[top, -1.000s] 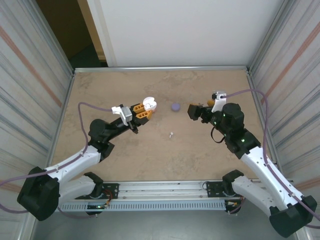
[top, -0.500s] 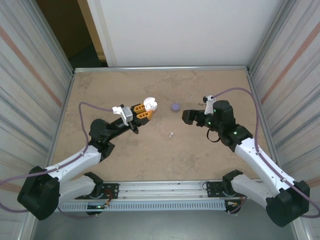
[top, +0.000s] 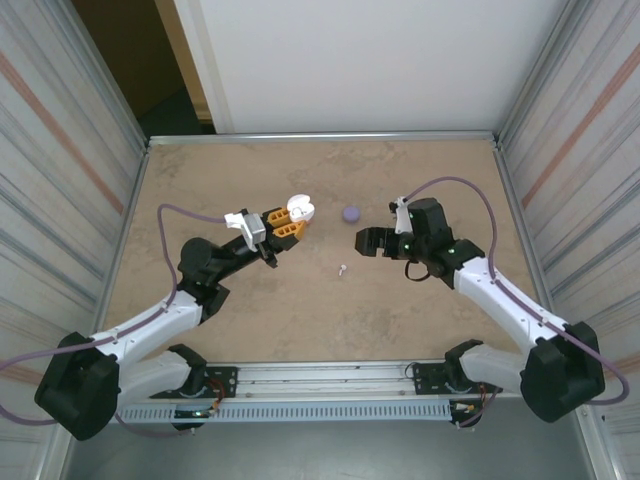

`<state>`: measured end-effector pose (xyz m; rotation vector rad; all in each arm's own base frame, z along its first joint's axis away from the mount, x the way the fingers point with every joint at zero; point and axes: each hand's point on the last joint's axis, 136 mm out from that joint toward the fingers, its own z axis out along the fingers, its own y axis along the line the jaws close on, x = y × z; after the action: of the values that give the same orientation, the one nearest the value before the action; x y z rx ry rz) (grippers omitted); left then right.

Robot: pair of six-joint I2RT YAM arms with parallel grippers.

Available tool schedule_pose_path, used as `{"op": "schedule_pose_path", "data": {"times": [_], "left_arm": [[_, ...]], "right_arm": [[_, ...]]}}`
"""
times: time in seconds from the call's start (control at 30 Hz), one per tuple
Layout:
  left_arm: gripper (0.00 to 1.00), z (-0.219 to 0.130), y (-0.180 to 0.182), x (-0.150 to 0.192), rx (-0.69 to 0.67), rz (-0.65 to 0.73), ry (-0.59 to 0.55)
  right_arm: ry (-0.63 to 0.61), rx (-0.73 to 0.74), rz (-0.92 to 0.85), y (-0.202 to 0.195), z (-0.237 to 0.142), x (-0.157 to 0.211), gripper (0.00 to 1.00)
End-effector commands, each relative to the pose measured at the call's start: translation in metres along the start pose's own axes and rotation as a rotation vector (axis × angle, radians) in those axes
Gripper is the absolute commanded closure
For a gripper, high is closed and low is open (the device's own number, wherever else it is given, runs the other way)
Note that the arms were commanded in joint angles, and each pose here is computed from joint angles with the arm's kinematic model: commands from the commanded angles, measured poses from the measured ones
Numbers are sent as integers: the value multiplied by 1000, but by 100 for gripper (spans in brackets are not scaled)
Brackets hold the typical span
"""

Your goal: Insert the wireless bluetooth earbuds into the charging case

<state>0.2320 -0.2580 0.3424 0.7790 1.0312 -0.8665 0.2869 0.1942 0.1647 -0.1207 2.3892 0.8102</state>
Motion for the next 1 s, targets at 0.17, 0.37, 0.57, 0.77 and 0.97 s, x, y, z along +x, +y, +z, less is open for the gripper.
{"op": "schedule_pose_path", "data": {"times": [0.17,0.37,0.57,0.77,0.97], "left_arm": [[100,1,-4,-15,14,40,-40],[100,1,-4,-15,14,40,-37],[100,0,-5,-16,13,45,-38],[100,-1,-4,-15,8,49,-31],[100,-2,-5,-17,8,54,-34]], "right_arm": [[92,0,-4,7,23,7,11],[179,34,-4,6,46,18,16],[237,66,-10,7,64,25,19],[302,133,-60,7,80,36,24],[386,191,-67,3,98,49,38]]}}
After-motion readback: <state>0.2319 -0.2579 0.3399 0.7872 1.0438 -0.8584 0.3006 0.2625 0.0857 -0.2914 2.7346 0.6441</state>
